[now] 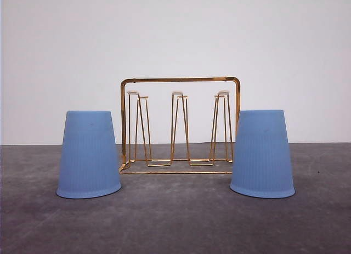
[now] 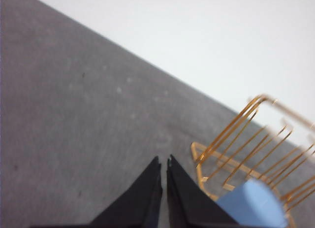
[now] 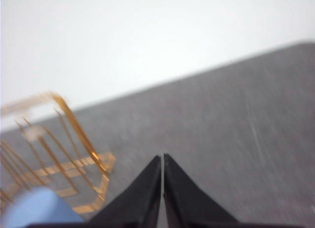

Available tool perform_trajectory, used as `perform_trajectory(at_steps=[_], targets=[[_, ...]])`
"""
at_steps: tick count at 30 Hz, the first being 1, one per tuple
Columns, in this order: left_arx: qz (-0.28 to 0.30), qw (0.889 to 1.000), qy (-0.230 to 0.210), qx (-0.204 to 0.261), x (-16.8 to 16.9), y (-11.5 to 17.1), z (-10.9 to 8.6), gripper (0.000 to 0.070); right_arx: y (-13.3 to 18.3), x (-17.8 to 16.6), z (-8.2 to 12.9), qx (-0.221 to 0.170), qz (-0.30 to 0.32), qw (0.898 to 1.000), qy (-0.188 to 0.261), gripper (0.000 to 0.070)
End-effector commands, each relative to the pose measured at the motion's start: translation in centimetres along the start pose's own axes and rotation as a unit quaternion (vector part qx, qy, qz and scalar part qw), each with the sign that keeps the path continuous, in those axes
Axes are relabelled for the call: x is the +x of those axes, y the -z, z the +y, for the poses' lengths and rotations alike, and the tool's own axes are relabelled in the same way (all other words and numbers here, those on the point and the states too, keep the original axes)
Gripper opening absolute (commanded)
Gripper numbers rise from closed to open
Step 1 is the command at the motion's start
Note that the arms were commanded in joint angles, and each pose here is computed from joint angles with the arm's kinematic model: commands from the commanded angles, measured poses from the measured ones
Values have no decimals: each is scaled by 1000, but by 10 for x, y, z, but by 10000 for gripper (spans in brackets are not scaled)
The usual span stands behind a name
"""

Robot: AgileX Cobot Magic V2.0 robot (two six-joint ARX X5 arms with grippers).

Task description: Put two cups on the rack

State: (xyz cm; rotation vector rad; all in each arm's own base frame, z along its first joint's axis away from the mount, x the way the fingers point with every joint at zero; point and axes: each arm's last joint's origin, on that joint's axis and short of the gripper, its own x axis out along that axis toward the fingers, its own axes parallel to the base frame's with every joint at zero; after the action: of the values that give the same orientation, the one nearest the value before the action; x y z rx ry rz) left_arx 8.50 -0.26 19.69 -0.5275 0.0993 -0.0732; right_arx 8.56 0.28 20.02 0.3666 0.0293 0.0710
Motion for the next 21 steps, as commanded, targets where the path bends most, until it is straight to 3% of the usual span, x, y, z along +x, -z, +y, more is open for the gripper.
perform_trajectory(at_steps=[1, 6, 11, 16, 21], targets=[[-9, 1000, -5, -7, -9, -16, -10, 4, -18, -7, 8, 11, -20, 1000, -15, 5], [38, 999, -39, -5, -25, -44, -27, 4, -55, -21, 23, 3, 2, 1000, -8, 5], [128, 990, -47, 20, -27, -62, -40, 4, -76, -23, 33, -29, 90, 995, -7, 5], [232, 972, -5, 46, -10, -67, -46, 4, -77, -10, 35, -79, 175, 981, -40, 5], [289, 953, 45, 84, 9, -64, -47, 4, -69, 6, 35, -102, 235, 963, -82, 5]])
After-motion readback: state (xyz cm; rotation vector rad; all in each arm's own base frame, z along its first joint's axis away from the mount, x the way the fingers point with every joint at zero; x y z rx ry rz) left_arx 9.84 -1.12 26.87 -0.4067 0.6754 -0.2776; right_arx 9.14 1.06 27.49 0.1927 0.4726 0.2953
